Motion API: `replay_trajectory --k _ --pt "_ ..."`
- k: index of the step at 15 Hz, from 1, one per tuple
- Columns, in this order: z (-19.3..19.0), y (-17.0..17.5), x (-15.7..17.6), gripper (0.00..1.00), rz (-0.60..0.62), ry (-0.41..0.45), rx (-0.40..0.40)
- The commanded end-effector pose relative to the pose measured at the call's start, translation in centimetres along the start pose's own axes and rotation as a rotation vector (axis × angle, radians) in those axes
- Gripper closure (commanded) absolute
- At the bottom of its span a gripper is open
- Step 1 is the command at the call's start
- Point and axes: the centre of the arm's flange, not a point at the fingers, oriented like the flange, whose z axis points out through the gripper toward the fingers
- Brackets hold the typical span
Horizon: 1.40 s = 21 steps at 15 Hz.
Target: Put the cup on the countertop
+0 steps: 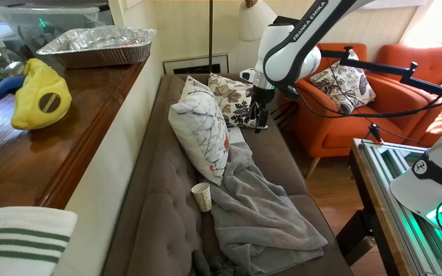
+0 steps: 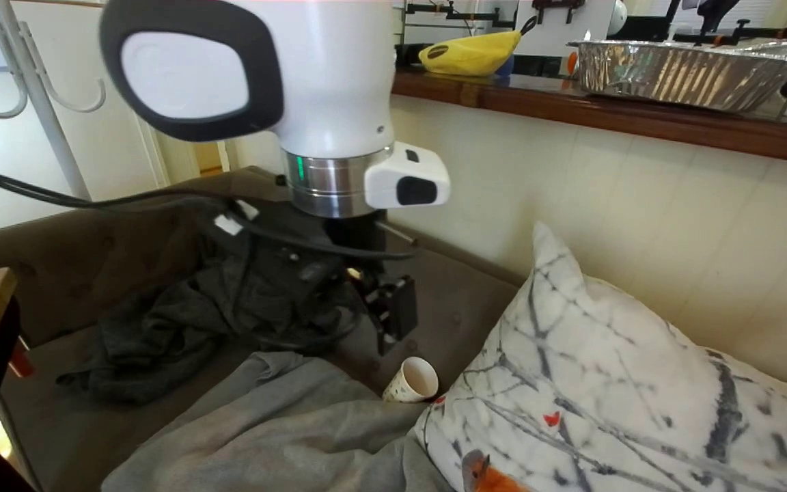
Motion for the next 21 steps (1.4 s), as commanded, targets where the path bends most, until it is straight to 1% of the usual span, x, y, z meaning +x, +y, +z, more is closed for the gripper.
replay_trajectory --k 1,4,6,7,9,10,12,13,14,16,18,19,21 --pt "4.2 2.2 5.9 0.0 -0.101 0.096 0.079" --pt "8.3 0.2 9.0 0.0 -0.15 0.111 0.162" --pt "11.6 -1.3 10.2 0.0 -0.153 0.085 0.198" --pt "8.0 -2.0 8.1 0.0 -0.14 0.093 0.153" --pt "10.8 -2.7 8.7 0.0 -0.144 0.082 0.185" --pt "11.4 -2.7 8.8 0.0 -0.142 0.081 0.19" --pt "11.5 -2.4 9.0 0.0 -0.139 0.085 0.188" --pt "12.9 -1.5 9.6 0.0 -0.149 0.073 0.229" --pt "14.6 -0.5 10.5 0.0 -0.138 0.061 0.246" --pt "16.9 0.8 11.9 0.0 -0.121 0.059 0.271" --pt "19.3 1.8 12.7 0.0 -0.12 0.046 0.286" --pt "20.4 2.1 13.1 0.0 -0.121 0.042 0.308" --pt "22.4 2.3 14.1 0.0 -0.135 0.071 0.346"
